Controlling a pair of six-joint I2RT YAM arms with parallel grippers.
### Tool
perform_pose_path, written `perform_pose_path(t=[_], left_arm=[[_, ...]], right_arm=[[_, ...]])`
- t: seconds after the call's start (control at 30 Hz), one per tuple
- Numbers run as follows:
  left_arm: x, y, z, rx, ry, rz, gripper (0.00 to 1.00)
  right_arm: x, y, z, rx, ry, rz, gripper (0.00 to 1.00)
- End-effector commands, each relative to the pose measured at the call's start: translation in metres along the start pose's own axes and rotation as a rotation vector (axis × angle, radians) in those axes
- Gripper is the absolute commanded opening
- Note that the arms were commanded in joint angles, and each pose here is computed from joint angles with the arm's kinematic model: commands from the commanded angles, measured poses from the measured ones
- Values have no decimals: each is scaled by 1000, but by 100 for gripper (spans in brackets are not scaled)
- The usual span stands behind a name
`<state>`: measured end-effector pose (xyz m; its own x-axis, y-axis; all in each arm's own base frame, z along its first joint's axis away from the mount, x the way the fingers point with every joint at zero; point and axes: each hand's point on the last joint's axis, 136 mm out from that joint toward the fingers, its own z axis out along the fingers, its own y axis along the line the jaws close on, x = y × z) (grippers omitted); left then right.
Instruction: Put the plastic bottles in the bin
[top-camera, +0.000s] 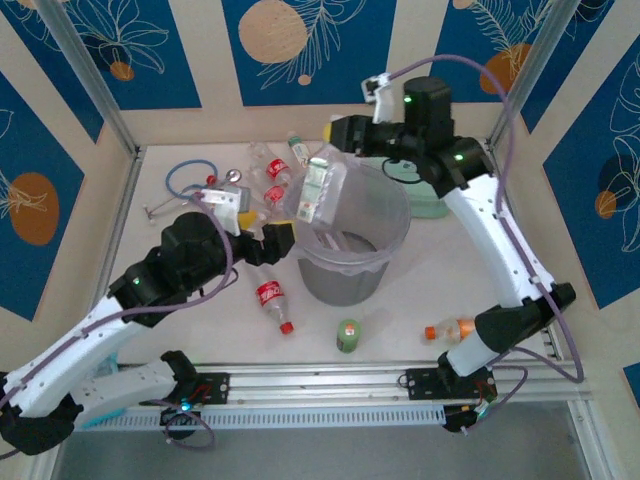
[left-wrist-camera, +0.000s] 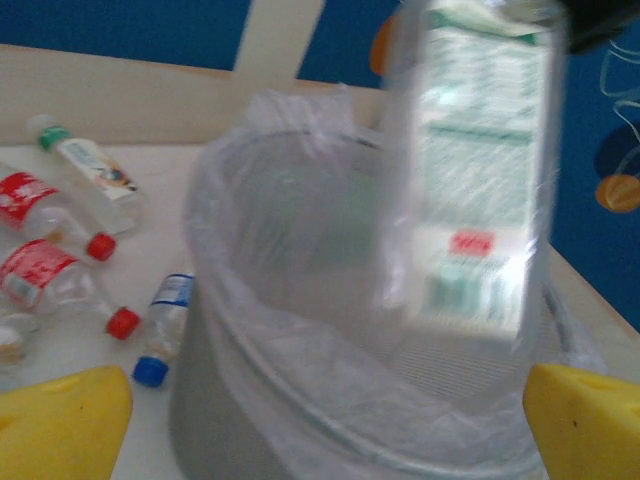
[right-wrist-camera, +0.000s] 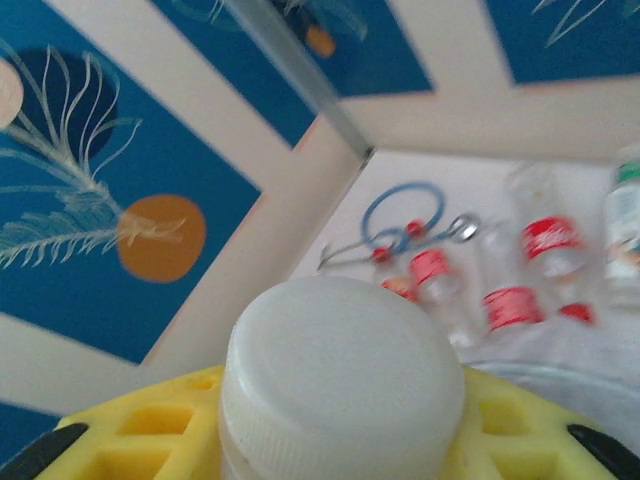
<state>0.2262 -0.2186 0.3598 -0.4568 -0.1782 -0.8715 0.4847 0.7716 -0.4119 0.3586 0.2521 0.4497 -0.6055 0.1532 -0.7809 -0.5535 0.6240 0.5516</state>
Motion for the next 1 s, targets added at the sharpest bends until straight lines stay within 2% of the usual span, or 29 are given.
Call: perform_pose_path(t=[0.0, 0.2, 0.33, 0.43, 0.53, 0.77, 0.97], left_arm=[[16, 41, -7, -183, 2, -66, 100], [54, 89, -11, -349, 36, -204, 100], [89, 115, -4, -434, 104, -271, 100], [115, 127, 5, -473, 161, -294, 100], [137, 137, 12, -501, 202, -314, 100], [184, 144, 28, -480, 280, -404, 95], [219, 147, 41, -464, 354, -470, 95]], right_arm=[[-25, -2, -49, 100, -116, -112, 11], [-13, -37, -51, 257, -92, -236, 3], [11, -63, -29, 351, 16, -285, 0], [34, -81, -6, 437, 118, -385, 0], [58, -93, 17, 464, 214, -439, 0], [131, -128, 56, 442, 406, -375, 0], [181, -160, 74, 455, 489, -300, 0]])
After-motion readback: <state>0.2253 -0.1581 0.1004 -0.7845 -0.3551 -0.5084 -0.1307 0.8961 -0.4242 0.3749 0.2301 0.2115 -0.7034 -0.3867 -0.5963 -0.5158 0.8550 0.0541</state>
